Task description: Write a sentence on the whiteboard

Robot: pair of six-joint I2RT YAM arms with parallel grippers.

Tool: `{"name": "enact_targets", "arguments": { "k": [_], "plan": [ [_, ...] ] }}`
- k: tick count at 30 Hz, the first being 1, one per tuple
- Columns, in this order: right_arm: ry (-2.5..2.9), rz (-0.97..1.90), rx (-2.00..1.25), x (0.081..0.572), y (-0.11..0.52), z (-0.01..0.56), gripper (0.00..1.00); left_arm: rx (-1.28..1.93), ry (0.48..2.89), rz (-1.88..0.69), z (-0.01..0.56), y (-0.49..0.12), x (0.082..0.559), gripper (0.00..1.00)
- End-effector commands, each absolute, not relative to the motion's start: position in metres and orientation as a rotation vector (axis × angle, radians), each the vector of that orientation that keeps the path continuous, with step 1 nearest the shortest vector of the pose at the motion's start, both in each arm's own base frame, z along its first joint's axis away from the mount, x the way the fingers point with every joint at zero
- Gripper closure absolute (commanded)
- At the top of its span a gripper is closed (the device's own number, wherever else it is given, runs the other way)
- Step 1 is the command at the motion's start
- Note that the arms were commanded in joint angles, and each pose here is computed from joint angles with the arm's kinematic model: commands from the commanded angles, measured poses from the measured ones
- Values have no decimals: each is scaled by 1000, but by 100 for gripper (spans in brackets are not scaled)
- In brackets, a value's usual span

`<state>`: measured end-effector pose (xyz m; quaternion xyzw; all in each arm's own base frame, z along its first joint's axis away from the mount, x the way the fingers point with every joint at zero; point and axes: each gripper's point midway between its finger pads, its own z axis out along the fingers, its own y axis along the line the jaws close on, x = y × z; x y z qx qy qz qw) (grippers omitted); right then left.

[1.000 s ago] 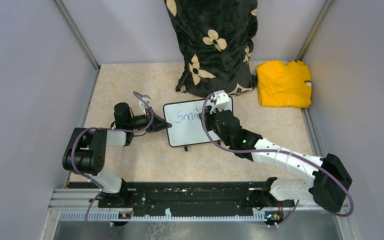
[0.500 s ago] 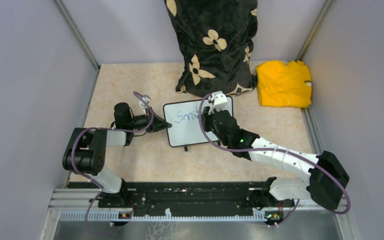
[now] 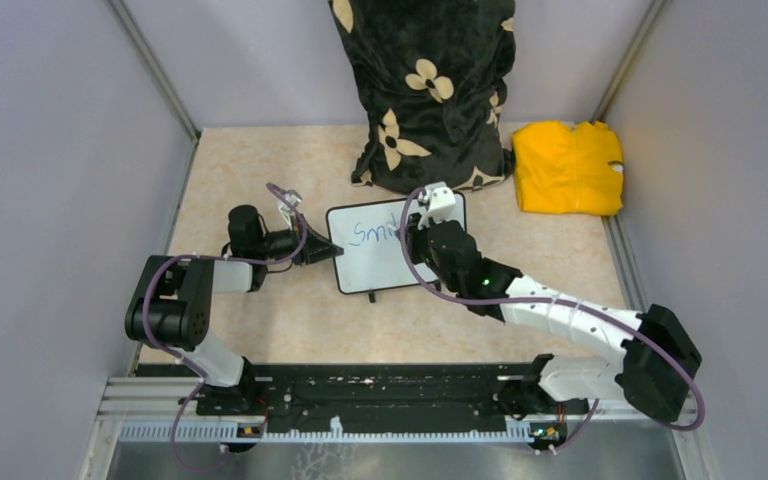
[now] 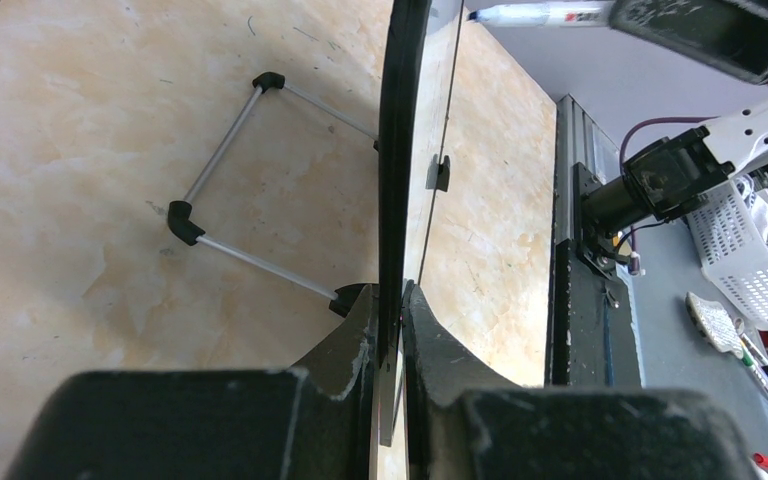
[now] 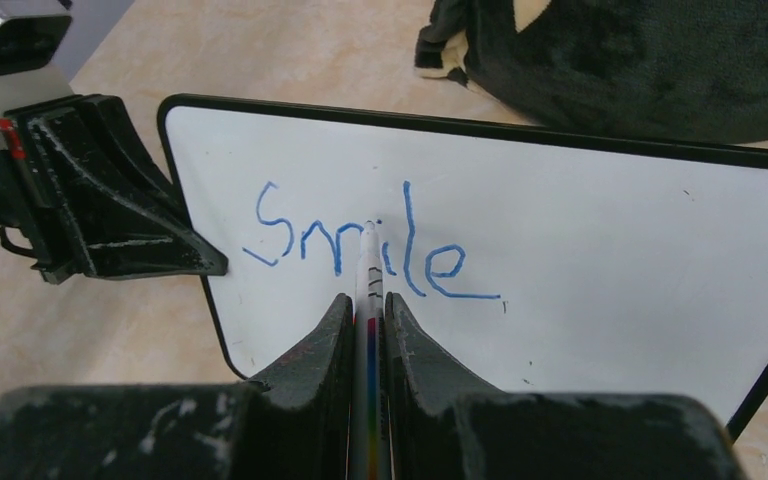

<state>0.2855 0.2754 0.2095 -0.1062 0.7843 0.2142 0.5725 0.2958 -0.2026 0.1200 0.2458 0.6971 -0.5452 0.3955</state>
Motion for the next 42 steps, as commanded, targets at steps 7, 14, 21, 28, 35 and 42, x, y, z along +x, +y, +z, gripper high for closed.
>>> {"name": "enact_targets", "arguments": {
  "k": [7, 14, 21, 28, 35, 42],
  "plan": [
    [1695, 670, -193, 263, 262, 285, 100, 641, 1766, -1342, 117, -204, 301, 100],
    [1746, 479, -87, 261, 212, 246, 100, 640, 1765, -1339, 118, -204, 301, 100],
    [1789, 437, -56, 258, 201, 217, 100, 639, 1767, -1339, 117, -204, 301, 100],
    [1770, 466, -43, 265, 209, 220, 100, 640, 1766, -1338, 118, -204, 301, 100],
    [1763, 453, -30, 275, 216, 223, 100, 640, 1766, -1339, 118, -204, 301, 100],
    [1765, 430, -16, 280, 214, 221, 100, 637, 1767, -1336, 118, -204, 302, 100]
  ]
}}
